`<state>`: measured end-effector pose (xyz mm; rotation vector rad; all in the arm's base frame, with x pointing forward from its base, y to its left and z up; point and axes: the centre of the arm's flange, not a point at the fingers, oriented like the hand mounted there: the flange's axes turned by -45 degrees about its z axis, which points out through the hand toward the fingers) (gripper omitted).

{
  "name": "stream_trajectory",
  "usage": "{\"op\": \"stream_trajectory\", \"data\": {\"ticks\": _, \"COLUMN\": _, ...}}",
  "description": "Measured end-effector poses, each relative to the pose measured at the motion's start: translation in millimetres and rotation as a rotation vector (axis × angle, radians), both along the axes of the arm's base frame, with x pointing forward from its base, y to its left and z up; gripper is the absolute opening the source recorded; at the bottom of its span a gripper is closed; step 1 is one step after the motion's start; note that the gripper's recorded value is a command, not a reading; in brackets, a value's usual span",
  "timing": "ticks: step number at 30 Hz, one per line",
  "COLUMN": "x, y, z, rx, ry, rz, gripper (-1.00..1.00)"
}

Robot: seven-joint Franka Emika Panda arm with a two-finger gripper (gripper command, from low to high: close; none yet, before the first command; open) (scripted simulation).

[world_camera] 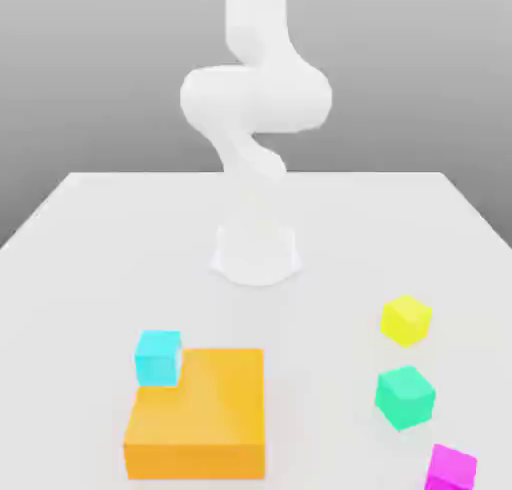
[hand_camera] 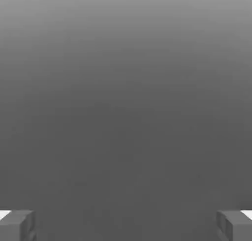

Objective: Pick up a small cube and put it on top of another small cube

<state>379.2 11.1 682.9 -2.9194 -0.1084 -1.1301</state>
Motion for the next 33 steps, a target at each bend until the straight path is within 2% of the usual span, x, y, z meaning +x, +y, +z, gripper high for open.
{"op": "stream_trajectory", "data": {"ticks": 8, "x": 87.3, "y": 51.2, "z": -108.6, "rx": -0.098, "ry": 0.188, "rz": 0.258, "gripper": 0.00}}
{"op": "stream_trajectory", "data": {"ticks": 16, "x": 134.9, "y": 113.8, "z": -237.6, "rx": -0.204, "ry": 0.361, "rz": 0.517, "gripper": 0.00}}
{"op": "stream_trajectory", "data": {"ticks": 23, "x": 141.1, "y": 169.2, "z": -361.5, "rx": -0.305, "ry": 0.506, "rz": 0.751, "gripper": 0.00}}
{"op": "stream_trajectory", "data": {"ticks": 29, "x": 123.4, "y": 201.8, "z": -470.1, "rx": -0.396, "ry": 0.628, "rz": 0.945, "gripper": 0.00}}
{"op": "stream_trajectory", "data": {"ticks": 33, "x": 119.2, "y": 207.4, "z": -532.1, "rx": -0.413, "ry": 0.649, "rz": 0.981, "gripper": 0.00}}
